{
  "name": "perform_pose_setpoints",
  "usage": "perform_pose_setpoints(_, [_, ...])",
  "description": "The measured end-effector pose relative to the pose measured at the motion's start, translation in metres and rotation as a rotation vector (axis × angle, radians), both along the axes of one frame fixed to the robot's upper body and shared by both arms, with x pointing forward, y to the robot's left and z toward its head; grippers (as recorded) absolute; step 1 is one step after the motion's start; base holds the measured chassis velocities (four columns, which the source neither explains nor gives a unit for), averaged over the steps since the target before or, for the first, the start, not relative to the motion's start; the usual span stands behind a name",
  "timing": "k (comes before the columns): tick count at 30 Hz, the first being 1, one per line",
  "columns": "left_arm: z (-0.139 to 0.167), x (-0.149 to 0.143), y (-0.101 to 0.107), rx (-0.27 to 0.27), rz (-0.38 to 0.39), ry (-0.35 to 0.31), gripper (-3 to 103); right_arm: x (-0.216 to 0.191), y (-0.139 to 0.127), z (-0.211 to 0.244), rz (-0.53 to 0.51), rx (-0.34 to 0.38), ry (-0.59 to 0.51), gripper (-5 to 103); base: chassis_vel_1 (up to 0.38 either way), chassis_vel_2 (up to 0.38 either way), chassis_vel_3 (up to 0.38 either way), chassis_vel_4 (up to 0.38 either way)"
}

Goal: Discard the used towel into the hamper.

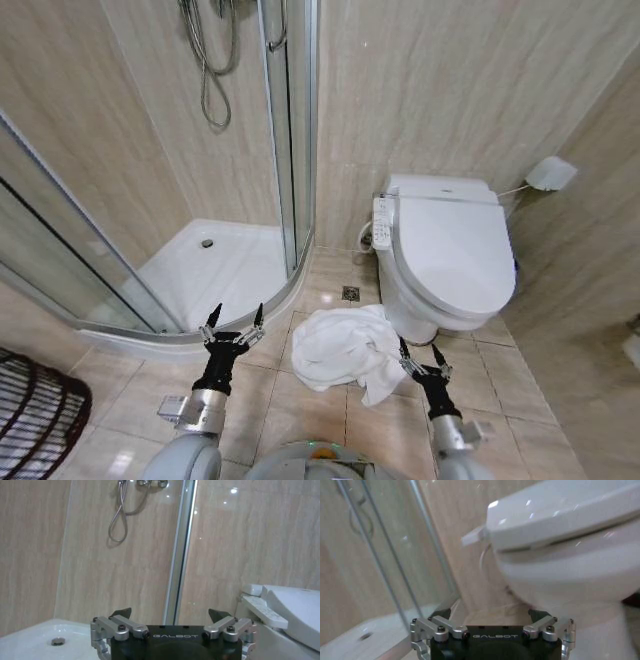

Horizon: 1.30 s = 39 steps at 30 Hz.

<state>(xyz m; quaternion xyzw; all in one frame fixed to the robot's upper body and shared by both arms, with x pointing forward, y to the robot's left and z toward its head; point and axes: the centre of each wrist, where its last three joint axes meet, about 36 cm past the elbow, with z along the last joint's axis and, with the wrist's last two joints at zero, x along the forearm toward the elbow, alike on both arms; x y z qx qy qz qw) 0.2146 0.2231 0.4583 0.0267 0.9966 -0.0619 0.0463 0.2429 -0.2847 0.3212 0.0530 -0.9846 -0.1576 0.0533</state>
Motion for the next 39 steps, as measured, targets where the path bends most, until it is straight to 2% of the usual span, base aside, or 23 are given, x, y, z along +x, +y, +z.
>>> perform_pose_setpoints(6, [0.0,0.0,0.0,0.0,0.0,0.0,100,0.033,0.0,-0.015,0.09,-0.014,0.061,100,0.0,0.0,0.0,0.0])
perform_pose_setpoints(10, [0.0,0.0,0.0,0.0,0.0,0.0,100,0.064,0.002,-0.028,0.147,-0.07,0.132,100,0.0,0.0,0.0,0.0])
perform_pose_setpoints(12, [0.0,0.0,0.0,0.0,0.0,0.0,100,0.088,0.006,-0.043,0.171,-0.135,0.191,100,0.0,0.0,0.0,0.0])
perform_pose_setpoints(21, [0.0,0.0,0.0,0.0,0.0,0.0,100,0.133,0.019,-0.079,0.251,-0.259,0.285,100,0.0,0.0,0.0,0.0])
perform_pose_setpoints(30, [0.0,0.0,0.0,0.0,0.0,0.0,100,0.176,0.028,-0.102,0.225,-0.341,0.357,100,0.0,0.0,0.0,0.0])
perform_pose_setpoints(34, [0.0,0.0,0.0,0.0,0.0,0.0,100,0.19,0.012,-0.114,0.191,-0.378,0.403,100,0.0,0.0,0.0,0.0])
perform_pose_setpoints(39, [0.0,0.0,0.0,0.0,0.0,0.0,100,0.193,0.001,-0.128,0.18,-0.377,0.444,100,0.0,0.0,0.0,0.0])
